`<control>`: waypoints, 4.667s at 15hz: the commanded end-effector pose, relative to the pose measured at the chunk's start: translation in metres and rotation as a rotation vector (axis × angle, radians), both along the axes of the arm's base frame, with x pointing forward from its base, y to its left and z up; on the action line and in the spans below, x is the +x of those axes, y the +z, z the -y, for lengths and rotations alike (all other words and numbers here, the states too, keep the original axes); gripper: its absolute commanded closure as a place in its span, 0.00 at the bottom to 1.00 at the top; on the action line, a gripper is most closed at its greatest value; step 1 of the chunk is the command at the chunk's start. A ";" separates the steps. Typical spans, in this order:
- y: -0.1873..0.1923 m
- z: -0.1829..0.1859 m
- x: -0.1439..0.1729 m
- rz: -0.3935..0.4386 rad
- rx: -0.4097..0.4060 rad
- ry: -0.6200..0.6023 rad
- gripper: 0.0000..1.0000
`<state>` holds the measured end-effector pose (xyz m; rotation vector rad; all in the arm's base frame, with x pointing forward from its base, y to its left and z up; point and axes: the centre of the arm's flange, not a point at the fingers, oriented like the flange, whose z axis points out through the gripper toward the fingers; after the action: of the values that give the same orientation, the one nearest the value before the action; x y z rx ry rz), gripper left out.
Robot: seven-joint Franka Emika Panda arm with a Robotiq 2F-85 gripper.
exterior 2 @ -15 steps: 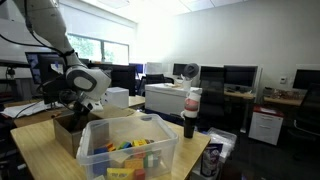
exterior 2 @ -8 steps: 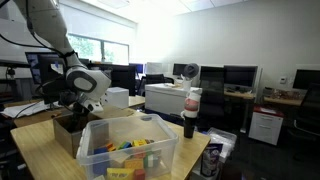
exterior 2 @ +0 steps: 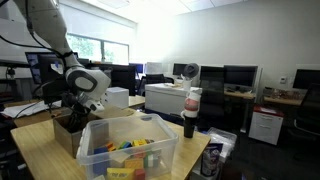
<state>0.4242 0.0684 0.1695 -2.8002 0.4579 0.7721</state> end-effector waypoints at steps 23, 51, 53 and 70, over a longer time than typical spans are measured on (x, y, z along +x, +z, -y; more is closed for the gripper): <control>0.008 0.029 0.000 0.143 -0.218 0.416 0.00; 0.006 0.050 -0.017 0.122 -0.388 0.462 0.00; 0.006 0.041 -0.019 0.116 -0.421 0.448 0.00; -0.028 0.040 -0.043 -0.018 -0.579 0.265 0.00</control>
<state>0.3881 0.0368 0.1496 -3.4452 0.2985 0.8020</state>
